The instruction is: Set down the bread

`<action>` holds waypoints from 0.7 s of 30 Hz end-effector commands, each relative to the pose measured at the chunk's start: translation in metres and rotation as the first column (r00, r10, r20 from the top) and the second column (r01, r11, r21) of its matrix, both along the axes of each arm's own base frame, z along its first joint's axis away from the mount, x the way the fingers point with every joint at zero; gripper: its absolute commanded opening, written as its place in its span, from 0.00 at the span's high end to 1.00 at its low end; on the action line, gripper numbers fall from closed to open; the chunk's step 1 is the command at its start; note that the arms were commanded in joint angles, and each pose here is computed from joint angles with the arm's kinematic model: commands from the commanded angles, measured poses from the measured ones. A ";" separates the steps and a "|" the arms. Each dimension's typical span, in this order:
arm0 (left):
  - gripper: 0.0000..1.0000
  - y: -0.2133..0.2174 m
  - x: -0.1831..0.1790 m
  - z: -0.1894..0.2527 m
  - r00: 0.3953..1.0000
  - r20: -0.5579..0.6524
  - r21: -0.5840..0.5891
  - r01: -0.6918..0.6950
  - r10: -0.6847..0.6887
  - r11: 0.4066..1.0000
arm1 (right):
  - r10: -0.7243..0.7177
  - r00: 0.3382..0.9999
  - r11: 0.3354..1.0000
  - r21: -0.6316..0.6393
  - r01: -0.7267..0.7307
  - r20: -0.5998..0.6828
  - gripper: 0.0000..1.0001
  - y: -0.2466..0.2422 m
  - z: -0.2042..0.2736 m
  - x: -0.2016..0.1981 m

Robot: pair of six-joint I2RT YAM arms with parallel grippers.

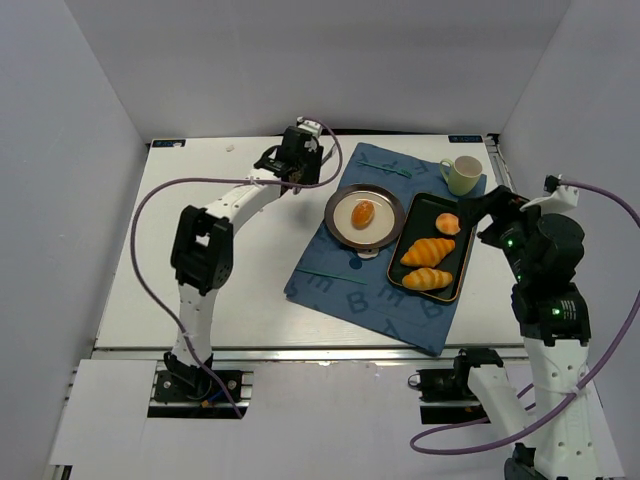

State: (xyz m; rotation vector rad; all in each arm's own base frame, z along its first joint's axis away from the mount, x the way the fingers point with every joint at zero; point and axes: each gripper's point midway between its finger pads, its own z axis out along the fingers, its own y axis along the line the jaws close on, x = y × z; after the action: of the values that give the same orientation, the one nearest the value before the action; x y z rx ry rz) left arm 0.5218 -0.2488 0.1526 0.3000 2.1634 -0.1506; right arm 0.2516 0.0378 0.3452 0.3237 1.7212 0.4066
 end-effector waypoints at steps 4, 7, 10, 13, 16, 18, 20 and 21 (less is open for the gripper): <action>0.41 0.005 0.041 -0.023 1.000 0.015 -0.033 0.024 -0.024 0.999 | 0.050 0.996 0.998 -0.037 -0.048 0.068 0.12 0.007 0.007 0.017; 0.41 0.001 0.046 -0.045 0.999 -0.001 -0.030 0.050 -0.050 0.998 | 0.049 0.998 0.998 -0.048 -0.046 0.051 0.12 0.006 -0.003 0.022; 0.41 -0.005 0.048 -0.062 0.996 -0.016 -0.032 0.082 -0.083 0.996 | 0.050 0.998 0.998 -0.046 -0.049 0.032 0.12 0.007 -0.014 0.027; 0.39 -0.009 0.050 -0.075 0.994 -0.027 -0.032 0.102 -0.103 0.994 | 0.064 0.998 0.997 -0.044 -0.063 0.017 0.12 0.009 -0.023 0.031; 0.31 -0.010 0.056 -0.088 0.993 -0.039 -0.022 0.107 -0.107 0.994 | 0.071 0.997 0.997 -0.038 -0.070 0.010 0.12 0.011 -0.026 0.033; 0.22 -0.011 0.058 -0.091 0.993 -0.045 -0.021 0.108 -0.108 0.994 | 0.071 0.997 0.997 -0.039 -0.070 0.009 0.12 0.011 -0.027 0.034; 0.17 -0.010 0.060 -0.090 0.995 -0.036 -0.017 0.097 -0.098 0.995 | 0.068 0.998 0.997 -0.042 -0.068 0.008 0.11 0.010 -0.026 0.035; 0.14 -0.008 0.061 -0.089 0.996 -0.030 -0.014 0.088 -0.089 0.996 | 0.068 0.998 0.997 -0.043 -0.068 0.011 0.12 0.010 -0.025 0.035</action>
State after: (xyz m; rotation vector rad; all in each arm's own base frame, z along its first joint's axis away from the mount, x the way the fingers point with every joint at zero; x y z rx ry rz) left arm 0.5712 -0.2513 0.0330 0.3937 2.2564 -0.2036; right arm 0.2827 0.0465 0.2994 0.2670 1.8053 0.4128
